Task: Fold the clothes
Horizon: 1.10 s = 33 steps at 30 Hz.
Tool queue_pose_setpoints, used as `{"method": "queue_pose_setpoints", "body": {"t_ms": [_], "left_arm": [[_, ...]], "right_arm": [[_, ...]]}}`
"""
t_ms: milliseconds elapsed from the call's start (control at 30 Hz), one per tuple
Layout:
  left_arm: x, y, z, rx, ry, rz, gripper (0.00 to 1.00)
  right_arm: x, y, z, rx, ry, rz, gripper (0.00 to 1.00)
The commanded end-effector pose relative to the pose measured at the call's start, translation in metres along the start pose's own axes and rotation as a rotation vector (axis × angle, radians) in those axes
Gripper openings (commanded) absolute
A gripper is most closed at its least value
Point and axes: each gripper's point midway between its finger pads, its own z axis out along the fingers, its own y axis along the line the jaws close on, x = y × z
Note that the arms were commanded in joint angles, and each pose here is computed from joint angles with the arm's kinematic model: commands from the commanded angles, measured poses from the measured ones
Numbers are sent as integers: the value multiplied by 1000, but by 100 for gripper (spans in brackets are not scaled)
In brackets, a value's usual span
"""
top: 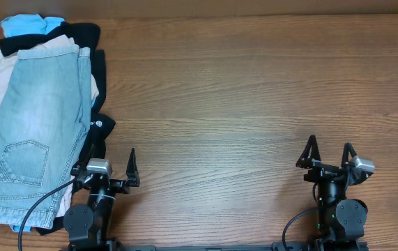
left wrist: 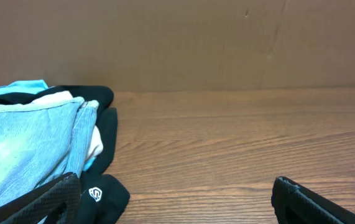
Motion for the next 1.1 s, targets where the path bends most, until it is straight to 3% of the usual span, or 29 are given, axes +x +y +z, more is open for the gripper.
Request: {"method": "queue_pose_setpoints", "body": {"t_ms": [0, 267, 567, 833, 1067], "left_arm": [[0, 1, 0, -9, -8, -8, 100], [0, 1, 0, -9, -8, -8, 100], [1, 18, -1, -107, -2, 9, 100], [-10, 14, -2, -87, -39, -12, 100], [-41, 12, -4, -80, -54, -39, 100]], "right_arm": [[9, -9, 3, 51, 25, 38, 100], [30, -12, 7, 73, 112, 131, 100], [33, -15, 12, 83, 129, -22, 100], [-27, 26, 24, -71, -15, -21, 100], [-85, 67, 67, -107, 110, -49, 100]]}}
